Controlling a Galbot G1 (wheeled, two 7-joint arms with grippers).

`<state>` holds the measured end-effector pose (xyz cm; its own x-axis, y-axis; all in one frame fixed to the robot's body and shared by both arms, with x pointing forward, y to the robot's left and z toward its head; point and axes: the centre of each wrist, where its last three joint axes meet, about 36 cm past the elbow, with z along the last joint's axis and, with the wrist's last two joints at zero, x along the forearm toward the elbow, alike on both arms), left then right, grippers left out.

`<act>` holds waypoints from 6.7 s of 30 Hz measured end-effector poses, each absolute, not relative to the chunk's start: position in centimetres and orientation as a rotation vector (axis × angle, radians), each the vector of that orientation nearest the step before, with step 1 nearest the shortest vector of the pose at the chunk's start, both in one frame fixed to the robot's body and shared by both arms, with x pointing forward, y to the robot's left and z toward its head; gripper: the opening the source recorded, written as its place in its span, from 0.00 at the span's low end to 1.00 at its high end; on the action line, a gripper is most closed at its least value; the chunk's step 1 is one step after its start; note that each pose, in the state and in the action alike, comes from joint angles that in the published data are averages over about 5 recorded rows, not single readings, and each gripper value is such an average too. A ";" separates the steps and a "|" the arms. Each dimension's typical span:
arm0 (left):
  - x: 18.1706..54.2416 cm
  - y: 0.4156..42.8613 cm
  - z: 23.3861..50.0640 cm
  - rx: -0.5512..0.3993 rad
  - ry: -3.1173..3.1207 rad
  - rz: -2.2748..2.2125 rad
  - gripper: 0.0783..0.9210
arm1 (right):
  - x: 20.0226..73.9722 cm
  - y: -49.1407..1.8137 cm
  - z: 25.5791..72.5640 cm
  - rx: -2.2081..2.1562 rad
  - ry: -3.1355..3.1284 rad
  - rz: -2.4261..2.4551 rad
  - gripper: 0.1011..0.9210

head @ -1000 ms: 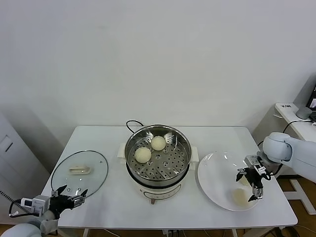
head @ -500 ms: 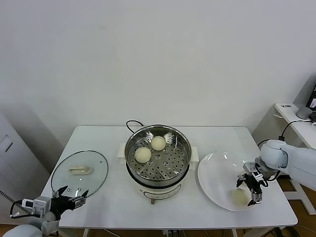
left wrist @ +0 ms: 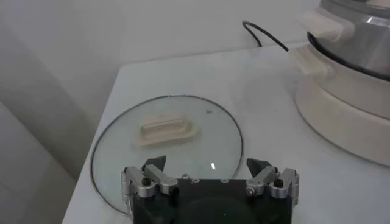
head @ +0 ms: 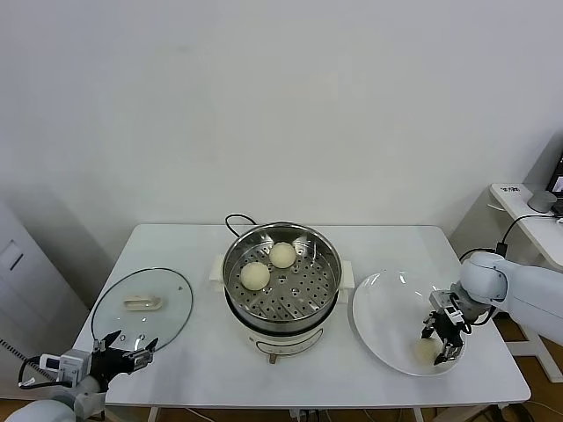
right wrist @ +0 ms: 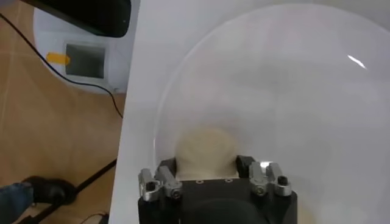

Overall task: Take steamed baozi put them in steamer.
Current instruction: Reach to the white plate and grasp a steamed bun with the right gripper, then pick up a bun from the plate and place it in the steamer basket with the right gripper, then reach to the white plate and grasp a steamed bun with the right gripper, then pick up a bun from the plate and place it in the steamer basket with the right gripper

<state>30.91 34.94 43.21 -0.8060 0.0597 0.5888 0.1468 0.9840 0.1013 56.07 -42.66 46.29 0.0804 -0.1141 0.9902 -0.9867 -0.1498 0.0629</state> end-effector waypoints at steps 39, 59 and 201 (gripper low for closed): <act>31.1 34.6 43.5 -0.161 -2.508 -0.199 0.88 | 66.2 -22.7 71.6 1.968 -1.190 1.902 0.49; 30.9 34.7 43.4 -0.162 -2.509 -0.195 0.88 | 62.8 -9.6 66.0 2.471 -0.422 2.210 0.50; 31.4 35.7 43.3 -0.138 -2.506 -0.221 0.88 | 63.1 -47.7 50.6 1.416 -1.216 1.273 0.49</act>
